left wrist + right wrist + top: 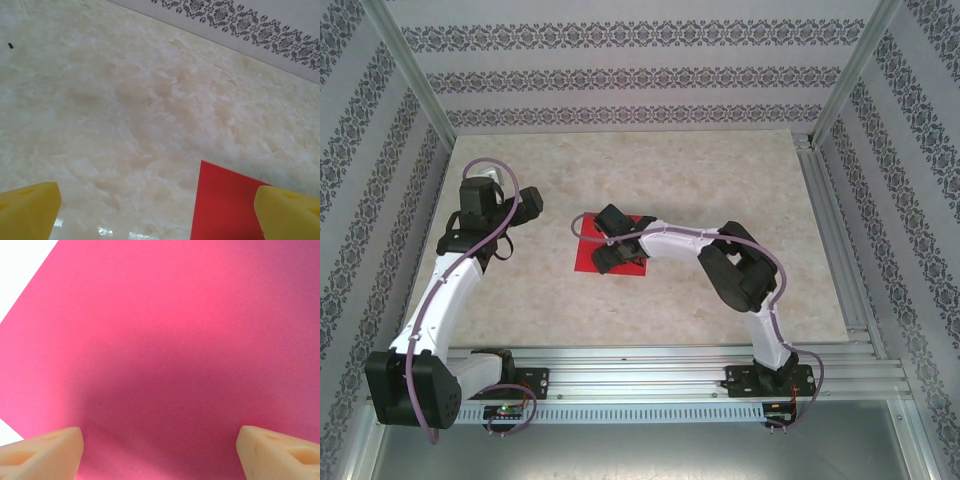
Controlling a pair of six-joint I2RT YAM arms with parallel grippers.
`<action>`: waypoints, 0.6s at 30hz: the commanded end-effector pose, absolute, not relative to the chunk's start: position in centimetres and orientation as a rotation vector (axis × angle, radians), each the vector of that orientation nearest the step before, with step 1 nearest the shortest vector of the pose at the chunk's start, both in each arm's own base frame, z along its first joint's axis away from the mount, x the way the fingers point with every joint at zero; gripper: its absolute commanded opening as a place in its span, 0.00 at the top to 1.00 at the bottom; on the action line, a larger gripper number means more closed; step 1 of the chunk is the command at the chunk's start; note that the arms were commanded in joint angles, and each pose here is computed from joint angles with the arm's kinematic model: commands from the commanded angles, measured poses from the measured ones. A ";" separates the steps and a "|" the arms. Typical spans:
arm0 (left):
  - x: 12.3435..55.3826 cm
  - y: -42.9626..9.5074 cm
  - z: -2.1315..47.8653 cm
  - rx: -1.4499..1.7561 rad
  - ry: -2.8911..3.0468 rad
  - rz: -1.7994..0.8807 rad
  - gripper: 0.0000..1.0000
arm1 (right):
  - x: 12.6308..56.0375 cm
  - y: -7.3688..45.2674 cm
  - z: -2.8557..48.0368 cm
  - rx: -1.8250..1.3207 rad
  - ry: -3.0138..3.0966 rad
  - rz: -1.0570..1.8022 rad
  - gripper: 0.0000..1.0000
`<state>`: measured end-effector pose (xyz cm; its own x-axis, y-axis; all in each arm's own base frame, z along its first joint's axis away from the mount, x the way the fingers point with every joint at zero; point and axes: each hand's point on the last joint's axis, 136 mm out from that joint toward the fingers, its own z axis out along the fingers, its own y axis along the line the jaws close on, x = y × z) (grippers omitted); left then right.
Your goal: Fold a paper plane with a square sheet of paper (pick it up from the middle)
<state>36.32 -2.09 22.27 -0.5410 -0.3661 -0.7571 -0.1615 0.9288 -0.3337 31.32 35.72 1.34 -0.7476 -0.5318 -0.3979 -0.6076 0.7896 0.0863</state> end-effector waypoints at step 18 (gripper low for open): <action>35.8 -1.6 22.0 -0.432 2.176 -0.244 0.00 | 31.8 33.1 5.4 -0.080 2.685 0.084 0.04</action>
<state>35.72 -1.52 21.38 -0.5609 -0.3809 -0.7350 -0.2088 0.9243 -0.3196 30.91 33.86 6.13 -0.8992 -0.1360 -0.4159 -0.1988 0.9737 0.1116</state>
